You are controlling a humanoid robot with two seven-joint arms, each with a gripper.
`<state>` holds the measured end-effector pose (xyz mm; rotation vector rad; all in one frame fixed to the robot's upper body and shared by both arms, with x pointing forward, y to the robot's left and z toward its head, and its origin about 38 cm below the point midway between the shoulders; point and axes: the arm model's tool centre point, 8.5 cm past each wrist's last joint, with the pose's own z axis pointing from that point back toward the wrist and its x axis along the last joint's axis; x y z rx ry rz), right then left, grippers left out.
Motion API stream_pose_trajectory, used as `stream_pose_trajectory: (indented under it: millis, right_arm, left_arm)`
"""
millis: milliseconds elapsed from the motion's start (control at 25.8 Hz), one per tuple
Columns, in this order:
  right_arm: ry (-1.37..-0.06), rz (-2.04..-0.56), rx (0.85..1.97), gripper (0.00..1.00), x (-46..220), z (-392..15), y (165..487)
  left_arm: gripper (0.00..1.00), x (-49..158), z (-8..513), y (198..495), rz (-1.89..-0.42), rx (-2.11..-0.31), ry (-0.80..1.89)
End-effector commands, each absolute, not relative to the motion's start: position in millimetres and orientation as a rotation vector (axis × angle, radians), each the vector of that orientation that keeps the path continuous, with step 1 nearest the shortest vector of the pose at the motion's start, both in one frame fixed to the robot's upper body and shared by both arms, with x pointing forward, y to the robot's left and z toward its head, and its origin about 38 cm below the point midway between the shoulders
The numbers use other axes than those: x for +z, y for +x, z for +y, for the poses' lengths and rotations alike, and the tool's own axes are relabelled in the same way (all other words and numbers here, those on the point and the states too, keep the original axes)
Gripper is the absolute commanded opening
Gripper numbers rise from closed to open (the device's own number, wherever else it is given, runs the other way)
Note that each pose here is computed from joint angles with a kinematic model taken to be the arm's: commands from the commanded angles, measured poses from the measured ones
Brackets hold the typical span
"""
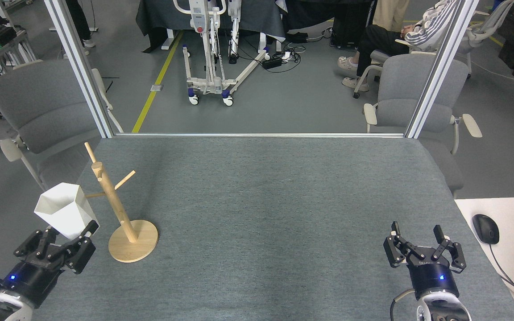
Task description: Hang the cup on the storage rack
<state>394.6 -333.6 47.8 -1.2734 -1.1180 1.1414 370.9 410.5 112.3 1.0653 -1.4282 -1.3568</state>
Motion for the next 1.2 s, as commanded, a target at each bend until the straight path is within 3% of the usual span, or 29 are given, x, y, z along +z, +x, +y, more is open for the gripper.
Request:
stream_pose_trajectory:
  millis: [0,852,968,1045,1162]
  right_arm:
    - [-1.277,-1.117,1.143,0.99,48.5,-334.4,394.9]
    - [-1.278,-1.121,1.138,0.99,49.7,-332.7,396.6]
    - [-1.276,-1.122,1.138,0.99,49.3,-331.5,396.6]
    - [-1.277,-1.124,1.138,0.99,49.9,-331.2,397.1]
    - [-1.275,-1.125,1.137,0.99,49.7,-330.7,397.2]
  left_arm:
    - [0.0,111.8,408.0,371.4,-1.426,-1.366,1.064]
    - [0.0,91.4,397.0,391.4,-1.338,-1.459,1.008]
    - [0.15,90.9,395.6,392.7,-1.326,-1.477,1.007]
    - [0.33,91.0,395.6,392.8,-1.327,-1.476,1.008]
    - [0.47,90.1,395.8,392.7,-1.33,-1.472,1.008]
